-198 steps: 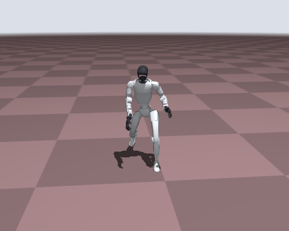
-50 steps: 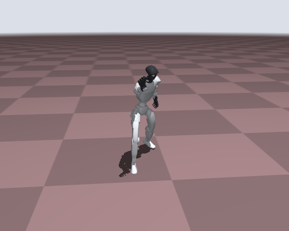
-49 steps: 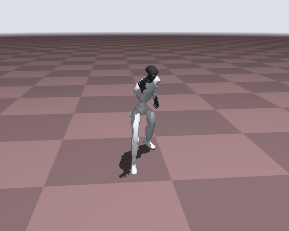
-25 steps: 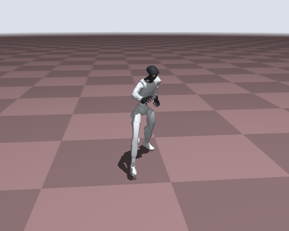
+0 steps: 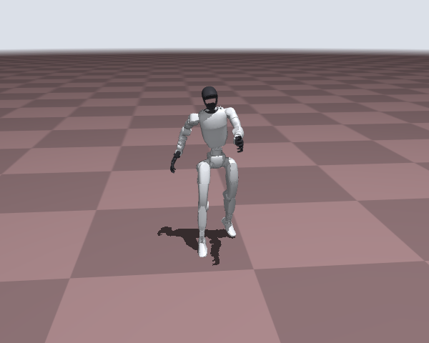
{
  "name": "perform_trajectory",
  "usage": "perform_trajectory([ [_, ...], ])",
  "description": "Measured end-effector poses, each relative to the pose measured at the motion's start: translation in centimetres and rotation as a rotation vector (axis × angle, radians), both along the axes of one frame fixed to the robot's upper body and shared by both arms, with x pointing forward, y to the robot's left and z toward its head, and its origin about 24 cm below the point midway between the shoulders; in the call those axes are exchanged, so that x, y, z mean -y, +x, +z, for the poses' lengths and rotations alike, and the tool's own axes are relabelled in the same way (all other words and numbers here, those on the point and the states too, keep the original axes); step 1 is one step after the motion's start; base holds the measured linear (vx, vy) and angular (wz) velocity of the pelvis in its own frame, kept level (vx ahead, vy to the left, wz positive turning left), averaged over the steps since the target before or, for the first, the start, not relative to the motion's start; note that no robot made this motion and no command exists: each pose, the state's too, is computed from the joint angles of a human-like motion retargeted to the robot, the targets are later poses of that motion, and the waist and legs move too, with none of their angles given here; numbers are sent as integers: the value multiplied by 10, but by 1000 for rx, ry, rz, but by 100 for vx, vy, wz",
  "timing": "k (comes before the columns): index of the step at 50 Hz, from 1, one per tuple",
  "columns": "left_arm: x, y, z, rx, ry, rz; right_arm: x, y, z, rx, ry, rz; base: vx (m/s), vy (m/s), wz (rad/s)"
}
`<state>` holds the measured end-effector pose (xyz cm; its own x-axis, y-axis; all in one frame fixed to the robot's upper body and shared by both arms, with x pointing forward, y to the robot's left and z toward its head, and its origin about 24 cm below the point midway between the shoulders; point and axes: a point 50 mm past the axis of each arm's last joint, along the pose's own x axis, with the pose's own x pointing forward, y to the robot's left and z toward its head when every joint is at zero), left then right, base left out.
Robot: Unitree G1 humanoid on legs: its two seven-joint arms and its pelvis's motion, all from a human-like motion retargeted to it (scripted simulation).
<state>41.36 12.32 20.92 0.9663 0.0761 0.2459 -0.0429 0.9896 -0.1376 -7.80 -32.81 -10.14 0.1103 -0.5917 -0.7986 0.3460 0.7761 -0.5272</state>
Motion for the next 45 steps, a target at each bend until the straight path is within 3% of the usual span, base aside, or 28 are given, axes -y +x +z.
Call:
perform_trajectory([
  [2,8,-2,79,208,110,-20,-12,-46,-2,-59,79,-212,28,8,-226],
  [4,5,-18,153,404,208,19,-22,-77,-3,-181,154,-250,26,31,-228],
  [9,-43,-87,287,751,288,250,-8,-88,2,-584,247,196,22,11,-249],
  [13,-60,-209,403,1042,488,575,4,-14,-15,-469,285,388,6,-4,-186],
  [16,-80,-263,430,1065,651,829,17,10,-11,-323,150,323,5,17,-71],
  [19,-71,-270,424,1218,554,756,5,42,-26,-255,-15,219,-1,0,16],
  [21,-59,-255,403,1277,555,616,-22,87,-41,-206,-53,283,14,7,9],
  [25,-67,-173,297,1049,653,315,-85,218,-37,88,-41,490,27,7,-12],
  [29,-101,-102,106,517,590,59,-131,323,10,458,-8,587,28,2,-27],
  [33,-166,-118,-116,-239,450,42,-159,405,79,697,10,692,18,3,60],
  [36,-183,-166,-236,-699,287,222,-175,476,202,1041,-112,753,-3,-3,245],
  [39,-166,-195,-298,-1004,58,347,-195,496,376,1515,-291,789,-19,-13,292],
  [41,-147,-211,-319,-1149,19,267,-202,473,476,1753,-460,833,-16,-8,308],
  [45,-118,-218,-329,-1205,328,-120,-191,385,622,1968,-1061,875,-8,4,224],
])
